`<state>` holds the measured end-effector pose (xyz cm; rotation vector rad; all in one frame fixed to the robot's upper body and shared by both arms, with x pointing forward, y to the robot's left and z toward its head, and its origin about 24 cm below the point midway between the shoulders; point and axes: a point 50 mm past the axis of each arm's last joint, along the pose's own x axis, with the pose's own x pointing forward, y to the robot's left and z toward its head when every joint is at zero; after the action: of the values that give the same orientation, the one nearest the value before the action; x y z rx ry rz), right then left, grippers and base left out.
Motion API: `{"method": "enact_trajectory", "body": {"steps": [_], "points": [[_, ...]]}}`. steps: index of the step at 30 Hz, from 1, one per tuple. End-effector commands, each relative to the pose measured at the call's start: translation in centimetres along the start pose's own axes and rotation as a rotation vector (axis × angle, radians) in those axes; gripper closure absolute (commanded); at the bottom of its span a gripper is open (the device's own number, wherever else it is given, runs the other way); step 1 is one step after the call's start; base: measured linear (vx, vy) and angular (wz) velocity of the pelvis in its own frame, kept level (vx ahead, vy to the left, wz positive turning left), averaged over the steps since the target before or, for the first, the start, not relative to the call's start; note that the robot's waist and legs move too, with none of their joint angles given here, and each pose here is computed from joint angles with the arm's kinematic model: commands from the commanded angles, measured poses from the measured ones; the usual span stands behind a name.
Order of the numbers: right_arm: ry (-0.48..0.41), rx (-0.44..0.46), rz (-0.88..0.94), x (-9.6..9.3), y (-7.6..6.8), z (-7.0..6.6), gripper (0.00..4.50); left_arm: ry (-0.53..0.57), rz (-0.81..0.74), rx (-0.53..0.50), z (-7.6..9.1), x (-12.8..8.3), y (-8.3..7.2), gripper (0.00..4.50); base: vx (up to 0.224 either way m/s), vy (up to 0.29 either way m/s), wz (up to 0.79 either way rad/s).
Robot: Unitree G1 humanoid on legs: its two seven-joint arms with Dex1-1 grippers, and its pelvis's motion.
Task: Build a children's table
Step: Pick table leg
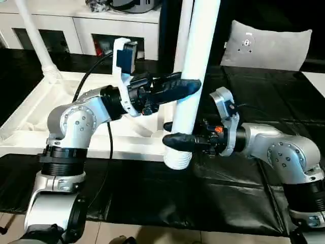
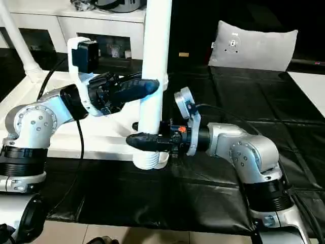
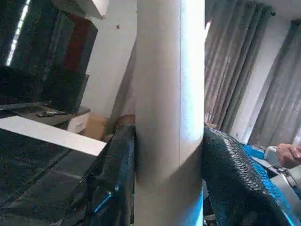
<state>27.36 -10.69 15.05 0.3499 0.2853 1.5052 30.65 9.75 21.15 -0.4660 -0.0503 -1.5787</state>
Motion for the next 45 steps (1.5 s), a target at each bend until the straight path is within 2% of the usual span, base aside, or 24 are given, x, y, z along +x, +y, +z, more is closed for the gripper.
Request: {"method": "enact_trajectory", "body": {"steps": [1, 2, 6, 15, 16, 17, 19, 27, 30, 32, 33, 35, 37, 38, 39, 41, 43, 45], "points": [[0.013, -0.016, 0.004, 0.2, -0.1, 0.3, 2.00, 0.023, -0.009, 0.036, 0.7, 0.6, 0.0, 2.68, 0.000, 0.000, 0.00], [0.013, -0.015, 0.003, 0.1, -0.1, 0.3, 2.18, 0.024, -0.008, 0.037, 0.7, 0.6, 0.0, 2.68, 0.000, 0.000, 0.00], [0.017, -0.011, -0.001, 0.0, -0.1, 0.1, 2.44, 0.023, 0.008, 0.045, 0.7, 0.7, 0.2, 2.68, 0.000, 0.000, 0.00], [0.015, -0.009, -0.017, 0.0, -0.2, -0.1, 2.54, 0.052, 0.069, 0.050, 0.4, 0.7, 0.6, 2.68, 0.000, 0.000, 0.00], [0.016, -0.009, -0.019, -0.1, -0.2, -0.1, 2.54, 0.045, 0.068, 0.038, 0.4, 0.7, 0.6, 2.12, 0.000, 0.000, 0.00], [0.016, -0.009, -0.019, -0.1, -0.2, -0.1, 2.56, 0.044, 0.067, 0.038, 0.4, 0.7, 0.5, 1.98, 0.000, 0.000, 0.00], [0.015, -0.008, -0.027, -0.1, -0.2, -0.2, 2.56, 0.017, 0.085, 0.029, 0.4, 0.6, 0.6, 1.95, 0.000, 0.000, 0.00], [0.004, 0.011, -0.046, 0.0, -0.2, -1.1, 2.59, -0.005, 0.089, 0.016, -0.3, -0.5, 0.2, 1.14, 0.000, 0.000, 0.00], [-0.050, 0.030, -0.064, 0.4, -0.2, -1.7, 2.59, -0.103, 0.062, -0.029, -0.4, -0.7, -0.4, 1.01, 0.000, 0.000, 0.00], [-0.071, 0.031, -0.081, 0.7, -0.2, -2.0, 2.59, -0.213, 0.063, -0.054, -0.1, -0.7, -0.5, 0.76, 0.000, 0.000, 0.00], [-0.074, 0.031, -0.083, 0.8, -0.2, -2.0, 2.59, -0.227, 0.063, -0.057, -0.1, -0.8, -0.6, 0.69, 0.000, 0.000, 0.00], [-0.087, 0.038, -0.097, 1.3, 0.0, -2.5, 2.59, -0.399, 0.125, -0.077, 0.5, -1.2, -0.2, 0.65, 0.000, 0.000, 0.00], [-0.096, 0.023, -0.142, 1.7, 0.0, -2.6, 2.59, -0.458, 0.249, -0.082, 0.6, -1.7, 0.8, 0.65, 0.000, 0.000, 0.00], [-0.109, -0.007, -0.174, 2.0, -0.1, -2.5, 2.59, -0.455, 0.327, -0.073, 0.5, -1.9, 1.4, 0.65, 0.000, 0.000, 0.00], [-0.109, -0.007, -0.174, 2.0, -0.1, -2.5, 2.59, -0.455, 0.327, -0.073, 0.5, -1.9, 1.4, 0.65, 0.000, 0.000, 0.00], [-0.140, -0.024, -0.287, 2.3, -0.8, -2.0, 2.59, -0.359, 0.494, -0.032, -0.1, -2.4, 2.5, 0.65, 0.000, 0.000, 0.00], [-0.131, -0.039, -0.338, 2.4, -1.1, -1.8, 2.59, -0.289, 0.559, -0.005, -0.4, -2.7, 2.8, 0.65, 0.000, 0.000, 0.00], [-0.117, -0.096, -0.390, 2.7, -1.4, -1.6, 2.59, -0.183, 0.633, 0.031, -0.7, -2.6, 3.0, 0.65, 0.000, 0.000, 0.00]]}}
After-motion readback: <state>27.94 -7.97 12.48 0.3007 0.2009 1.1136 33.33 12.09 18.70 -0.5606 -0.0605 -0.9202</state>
